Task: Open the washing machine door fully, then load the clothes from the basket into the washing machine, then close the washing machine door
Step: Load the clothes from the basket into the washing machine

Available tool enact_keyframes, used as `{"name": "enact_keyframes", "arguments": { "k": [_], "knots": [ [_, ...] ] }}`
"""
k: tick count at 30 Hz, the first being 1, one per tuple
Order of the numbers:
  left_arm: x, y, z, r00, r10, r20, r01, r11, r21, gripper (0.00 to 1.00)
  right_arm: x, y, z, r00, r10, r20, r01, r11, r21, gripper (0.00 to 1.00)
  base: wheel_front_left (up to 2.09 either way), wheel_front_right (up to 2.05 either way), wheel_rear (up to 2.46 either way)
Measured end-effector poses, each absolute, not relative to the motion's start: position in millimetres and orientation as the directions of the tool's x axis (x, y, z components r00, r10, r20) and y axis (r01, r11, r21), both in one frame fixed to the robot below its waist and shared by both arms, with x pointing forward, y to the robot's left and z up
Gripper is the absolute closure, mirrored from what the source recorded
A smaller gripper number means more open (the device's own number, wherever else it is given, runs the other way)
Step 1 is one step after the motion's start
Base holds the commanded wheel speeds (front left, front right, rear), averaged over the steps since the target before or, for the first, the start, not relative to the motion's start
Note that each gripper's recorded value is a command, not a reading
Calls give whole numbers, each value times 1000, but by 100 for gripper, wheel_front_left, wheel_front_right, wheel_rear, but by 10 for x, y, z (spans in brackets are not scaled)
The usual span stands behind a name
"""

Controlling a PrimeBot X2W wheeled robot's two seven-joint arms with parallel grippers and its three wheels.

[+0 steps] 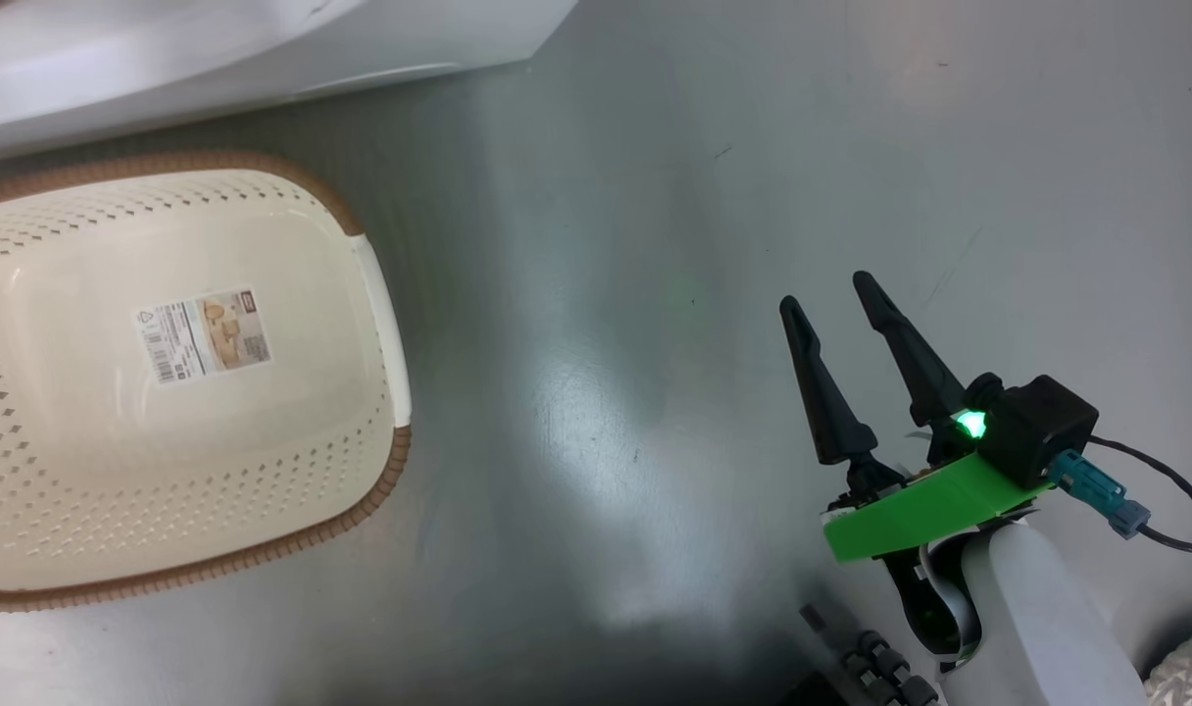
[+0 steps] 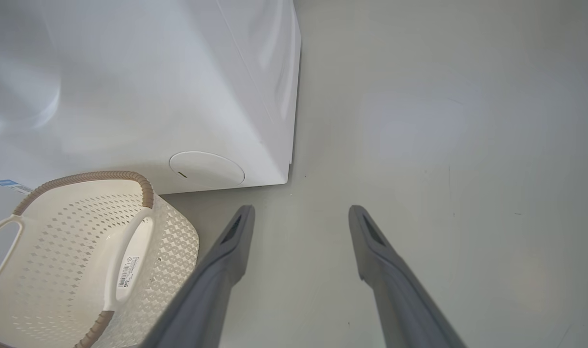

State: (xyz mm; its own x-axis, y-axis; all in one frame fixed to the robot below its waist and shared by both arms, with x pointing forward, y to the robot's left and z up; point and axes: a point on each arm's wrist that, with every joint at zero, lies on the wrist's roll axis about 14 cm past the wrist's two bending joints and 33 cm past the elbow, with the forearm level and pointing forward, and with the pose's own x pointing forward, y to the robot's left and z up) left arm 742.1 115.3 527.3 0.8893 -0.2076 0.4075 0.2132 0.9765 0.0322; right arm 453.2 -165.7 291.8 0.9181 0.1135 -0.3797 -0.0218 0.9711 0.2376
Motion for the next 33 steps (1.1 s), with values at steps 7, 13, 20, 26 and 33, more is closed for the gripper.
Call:
{"name": "enact_keyframes", "arguments": {
  "k": [7,13,20,26,33],
  "knots": [
    [7393,1229,4804,942,-183,279,196,981,-16,100,4539,-1641,2940,920,118,-375,-26,970,240,0,0,0,0],
    [7392,1285,4386,978,-158,139,169,983,-71,100,4540,-1628,2964,921,121,-371,-29,970,243,0,0,0,0],
    [7416,1285,4210,988,-146,42,150,983,-108,0,4544,-1621,3021,924,122,-361,-33,969,244,0,0,0,0],
    [7424,1311,4272,991,-131,33,134,984,-116,0,4556,-1621,3083,930,121,-348,-33,968,248,0,0,0,0],
    [7384,1316,4461,990,-128,57,133,985,-106,0,4573,-1613,3186,937,123,-327,-41,968,249,0,0,0,0]
  ]
}}
